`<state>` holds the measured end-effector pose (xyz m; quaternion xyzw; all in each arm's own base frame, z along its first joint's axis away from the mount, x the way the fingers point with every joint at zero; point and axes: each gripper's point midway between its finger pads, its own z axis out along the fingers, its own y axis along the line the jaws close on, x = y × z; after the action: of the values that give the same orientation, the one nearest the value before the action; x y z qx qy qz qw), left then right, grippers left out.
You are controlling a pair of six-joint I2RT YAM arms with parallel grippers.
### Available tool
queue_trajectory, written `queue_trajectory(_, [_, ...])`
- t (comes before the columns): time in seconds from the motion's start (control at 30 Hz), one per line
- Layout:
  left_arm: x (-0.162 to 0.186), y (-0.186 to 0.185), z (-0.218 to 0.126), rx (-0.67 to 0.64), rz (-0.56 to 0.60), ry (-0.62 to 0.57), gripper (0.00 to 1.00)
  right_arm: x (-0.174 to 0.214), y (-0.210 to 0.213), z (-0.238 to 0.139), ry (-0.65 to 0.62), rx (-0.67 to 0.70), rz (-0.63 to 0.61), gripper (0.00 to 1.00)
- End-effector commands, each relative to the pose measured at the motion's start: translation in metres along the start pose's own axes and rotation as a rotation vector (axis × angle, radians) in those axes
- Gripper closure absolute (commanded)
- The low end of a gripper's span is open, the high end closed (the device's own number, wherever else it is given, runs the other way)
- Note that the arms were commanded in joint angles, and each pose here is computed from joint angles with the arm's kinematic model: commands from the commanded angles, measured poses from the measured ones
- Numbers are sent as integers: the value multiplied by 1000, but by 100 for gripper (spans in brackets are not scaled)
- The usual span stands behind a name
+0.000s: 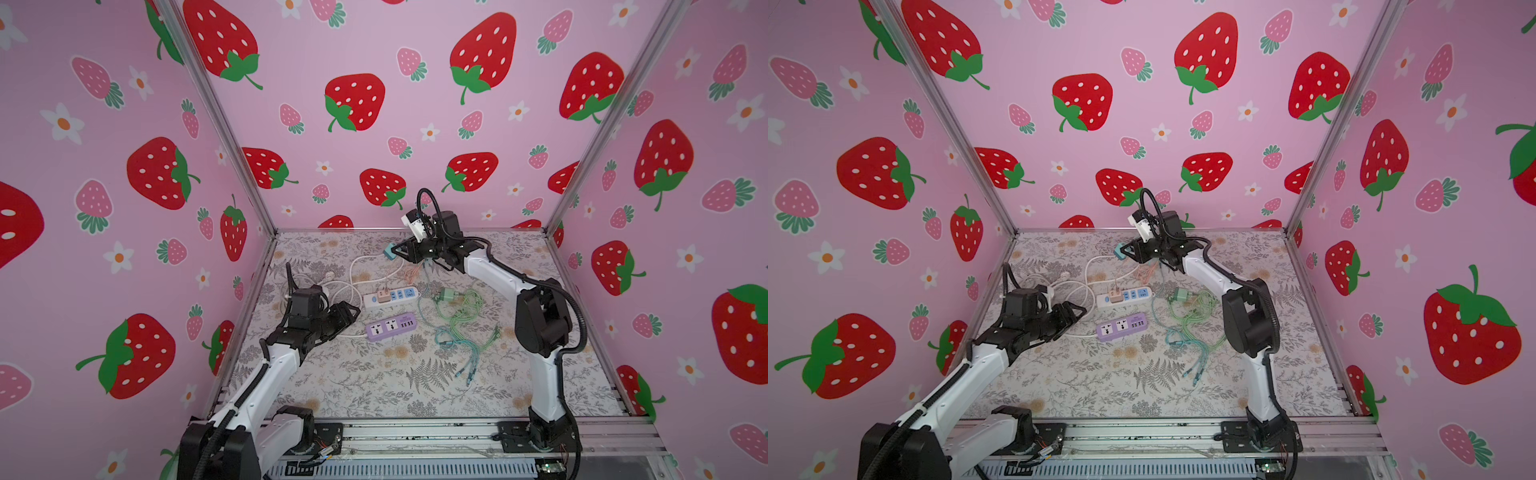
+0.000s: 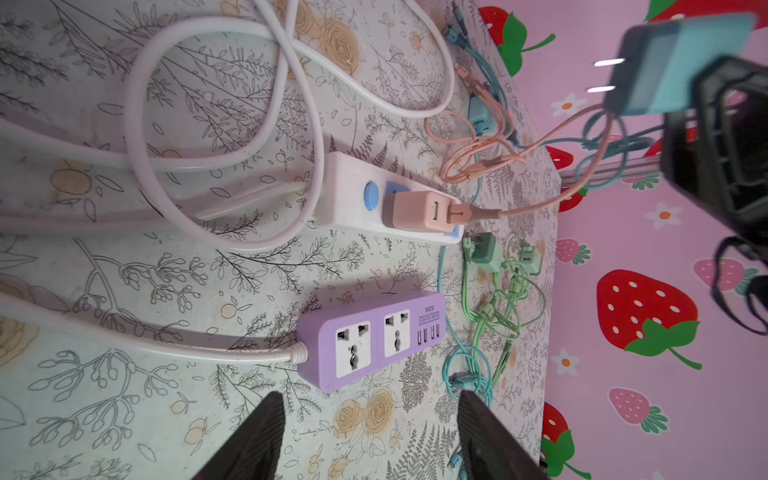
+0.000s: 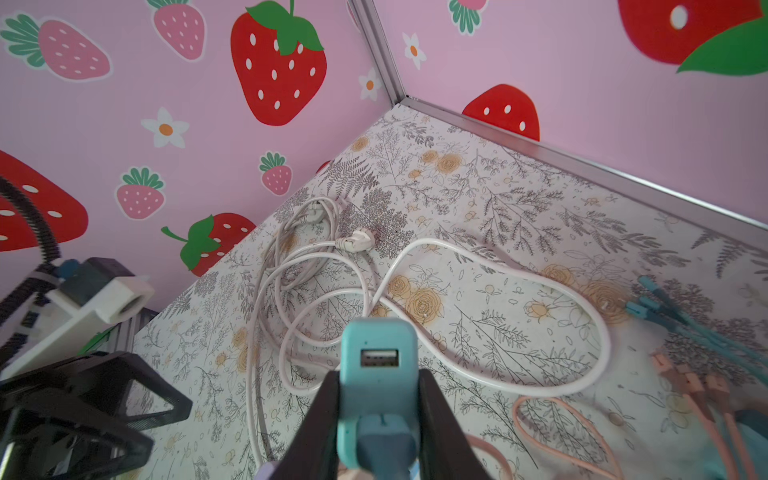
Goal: Insert the plug
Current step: 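Carry the teal charger with the right gripper toward the white power strip, then lower the teal charger with the right gripper onto the socket beside the pink charger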
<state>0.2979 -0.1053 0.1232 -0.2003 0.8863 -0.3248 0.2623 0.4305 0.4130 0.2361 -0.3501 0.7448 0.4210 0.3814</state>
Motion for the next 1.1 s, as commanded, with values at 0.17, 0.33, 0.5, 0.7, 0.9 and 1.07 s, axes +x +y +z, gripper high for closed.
queue_trajectory(0.17, [-25, 9, 40, -36, -11, -5, 38, -23, 28, -37, -63, -124, -50, 86])
queue_trajectory(0.33, [-36, 9, 61, -49, -2, 19, 42, -1, 35, -45, -8, -160, -21, 86])
queue_trajectory(0.5, [-44, 9, 69, -64, 19, 14, 44, 28, 18, -45, 55, -66, 40, 86])
queue_trajectory(0.7, [-53, 9, 76, -106, 72, 7, 47, 56, 5, -36, 127, 14, 75, 86])
queue_trajectory(0.9, [-58, 7, 92, -149, 146, 47, 51, 76, 0, -18, 208, 98, 70, 86])
queue_trajectory(1.07, [-57, 7, 104, -182, 175, 75, 56, 88, -6, -2, 236, 224, 88, 87])
